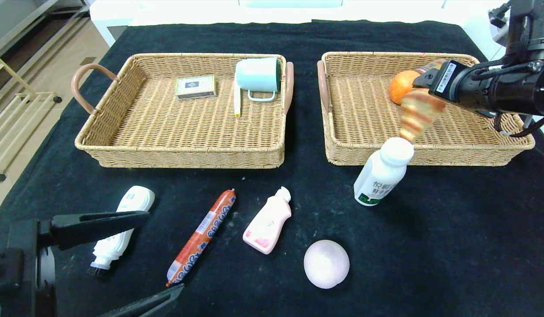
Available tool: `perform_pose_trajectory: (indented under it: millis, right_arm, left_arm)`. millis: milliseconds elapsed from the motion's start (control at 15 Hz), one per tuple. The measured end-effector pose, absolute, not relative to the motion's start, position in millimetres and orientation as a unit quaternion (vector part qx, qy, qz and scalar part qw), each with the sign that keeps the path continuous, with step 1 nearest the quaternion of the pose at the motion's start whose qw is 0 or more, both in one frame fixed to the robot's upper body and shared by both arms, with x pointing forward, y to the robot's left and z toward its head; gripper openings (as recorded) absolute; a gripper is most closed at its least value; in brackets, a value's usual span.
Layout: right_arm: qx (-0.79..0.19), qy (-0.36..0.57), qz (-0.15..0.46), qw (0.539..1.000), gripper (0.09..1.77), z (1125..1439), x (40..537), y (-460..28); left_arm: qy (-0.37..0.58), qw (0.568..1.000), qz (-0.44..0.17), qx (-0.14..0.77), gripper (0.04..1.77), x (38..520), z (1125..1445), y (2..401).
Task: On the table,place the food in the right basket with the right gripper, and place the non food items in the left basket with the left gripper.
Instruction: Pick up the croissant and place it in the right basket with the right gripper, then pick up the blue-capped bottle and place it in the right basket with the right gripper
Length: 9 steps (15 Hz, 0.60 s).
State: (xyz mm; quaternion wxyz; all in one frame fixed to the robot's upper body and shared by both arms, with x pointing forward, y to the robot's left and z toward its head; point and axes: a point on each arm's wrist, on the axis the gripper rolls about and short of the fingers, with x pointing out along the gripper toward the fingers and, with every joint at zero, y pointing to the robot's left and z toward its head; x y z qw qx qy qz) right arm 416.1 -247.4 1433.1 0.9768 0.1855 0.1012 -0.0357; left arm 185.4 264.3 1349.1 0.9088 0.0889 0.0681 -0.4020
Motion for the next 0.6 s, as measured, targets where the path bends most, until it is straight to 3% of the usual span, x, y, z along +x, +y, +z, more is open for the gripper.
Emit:
perform_pose_trajectory:
  millis: [600]
  right_arm:
    - [0.133, 0.124, -0.039, 0.983, 1.66, 1422, 401, -255]
  left_arm:
    - [0.07, 0.908, -0.403, 0.09, 1.72, 186, 1348, 264]
